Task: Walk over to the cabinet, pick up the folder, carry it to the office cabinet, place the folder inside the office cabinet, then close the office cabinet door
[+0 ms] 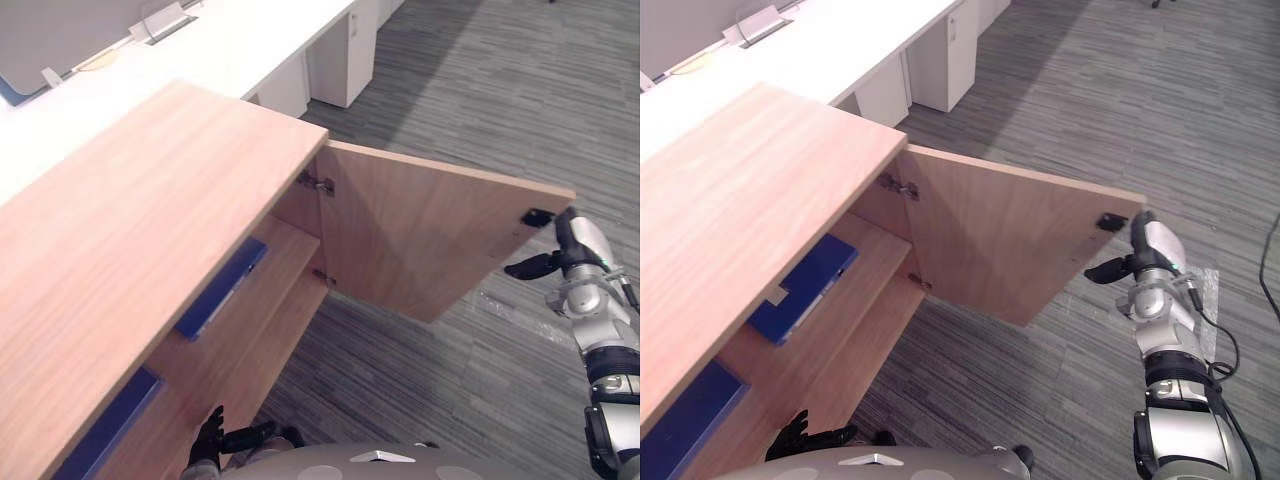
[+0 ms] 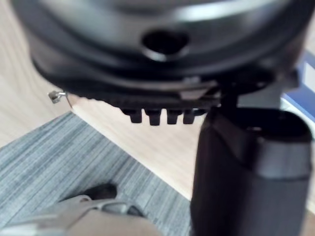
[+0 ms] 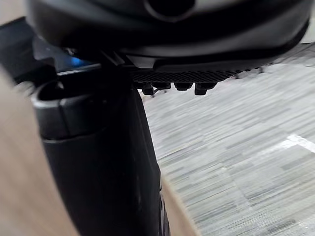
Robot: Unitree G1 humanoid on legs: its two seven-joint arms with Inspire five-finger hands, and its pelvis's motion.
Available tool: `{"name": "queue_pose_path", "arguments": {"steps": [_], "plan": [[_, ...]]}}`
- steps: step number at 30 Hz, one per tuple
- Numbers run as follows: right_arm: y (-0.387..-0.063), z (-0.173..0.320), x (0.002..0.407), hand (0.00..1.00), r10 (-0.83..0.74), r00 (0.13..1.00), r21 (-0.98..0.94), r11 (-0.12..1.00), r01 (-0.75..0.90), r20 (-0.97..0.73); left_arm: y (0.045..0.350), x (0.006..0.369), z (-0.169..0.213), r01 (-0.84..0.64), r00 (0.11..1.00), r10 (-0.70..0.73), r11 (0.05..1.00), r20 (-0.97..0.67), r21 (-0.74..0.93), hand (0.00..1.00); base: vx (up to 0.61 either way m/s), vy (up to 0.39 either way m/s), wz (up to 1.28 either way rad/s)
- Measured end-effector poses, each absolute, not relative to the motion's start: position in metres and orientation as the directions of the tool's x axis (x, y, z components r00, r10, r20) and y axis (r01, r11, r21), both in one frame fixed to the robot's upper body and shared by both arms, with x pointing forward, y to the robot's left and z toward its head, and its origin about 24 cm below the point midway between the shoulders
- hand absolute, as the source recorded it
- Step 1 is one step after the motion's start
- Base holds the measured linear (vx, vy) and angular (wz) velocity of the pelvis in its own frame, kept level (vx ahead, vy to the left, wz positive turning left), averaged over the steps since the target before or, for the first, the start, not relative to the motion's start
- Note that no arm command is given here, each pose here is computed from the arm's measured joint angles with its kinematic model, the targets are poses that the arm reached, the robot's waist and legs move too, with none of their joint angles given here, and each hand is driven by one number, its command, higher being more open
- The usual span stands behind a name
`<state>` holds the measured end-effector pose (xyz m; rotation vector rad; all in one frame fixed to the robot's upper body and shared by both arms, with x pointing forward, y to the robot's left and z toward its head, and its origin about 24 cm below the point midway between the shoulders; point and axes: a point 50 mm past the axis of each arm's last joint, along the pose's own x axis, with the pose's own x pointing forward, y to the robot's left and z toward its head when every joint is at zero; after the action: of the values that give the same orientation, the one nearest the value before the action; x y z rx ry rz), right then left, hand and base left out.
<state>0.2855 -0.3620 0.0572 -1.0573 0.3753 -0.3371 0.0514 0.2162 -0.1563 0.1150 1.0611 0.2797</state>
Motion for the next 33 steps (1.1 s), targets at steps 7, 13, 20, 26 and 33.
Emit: {"name": "queue_pose_path", "arguments": {"steps": [7,13,20,26,33], "plan": [[-0.366,0.058,0.285,1.00,-0.380,0.902,-0.969,0.209,-0.129,-0.202,0.215,0.056,-0.154,-0.139,0.491,0.268,0.963,-0.829,0.230,1.00,0.03,0.027,-0.07],[-0.356,0.064,0.296,1.00,-0.312,0.928,-0.976,0.144,-0.164,-0.202,0.221,0.055,-0.153,-0.134,0.494,0.291,0.957,-0.820,0.258,1.00,0.02,-0.029,-0.12],[-0.326,0.077,0.304,1.00,-0.189,0.976,-0.988,0.130,-0.088,-0.112,0.219,0.062,-0.154,-0.142,0.493,0.289,0.957,-0.821,0.252,1.00,-0.08,-0.106,-0.03],[-0.289,0.068,0.280,1.00,-0.001,0.995,-0.994,0.038,-0.101,-0.101,0.213,0.055,-0.158,-0.170,0.461,0.290,0.956,-0.839,0.237,1.00,-0.07,-0.089,-0.09],[-0.259,0.067,0.268,1.00,0.140,0.984,-0.993,0.020,-0.116,-0.112,0.219,0.057,-0.157,-0.165,0.461,0.295,0.955,-0.837,0.247,1.00,-0.01,-0.040,-0.16]]}}
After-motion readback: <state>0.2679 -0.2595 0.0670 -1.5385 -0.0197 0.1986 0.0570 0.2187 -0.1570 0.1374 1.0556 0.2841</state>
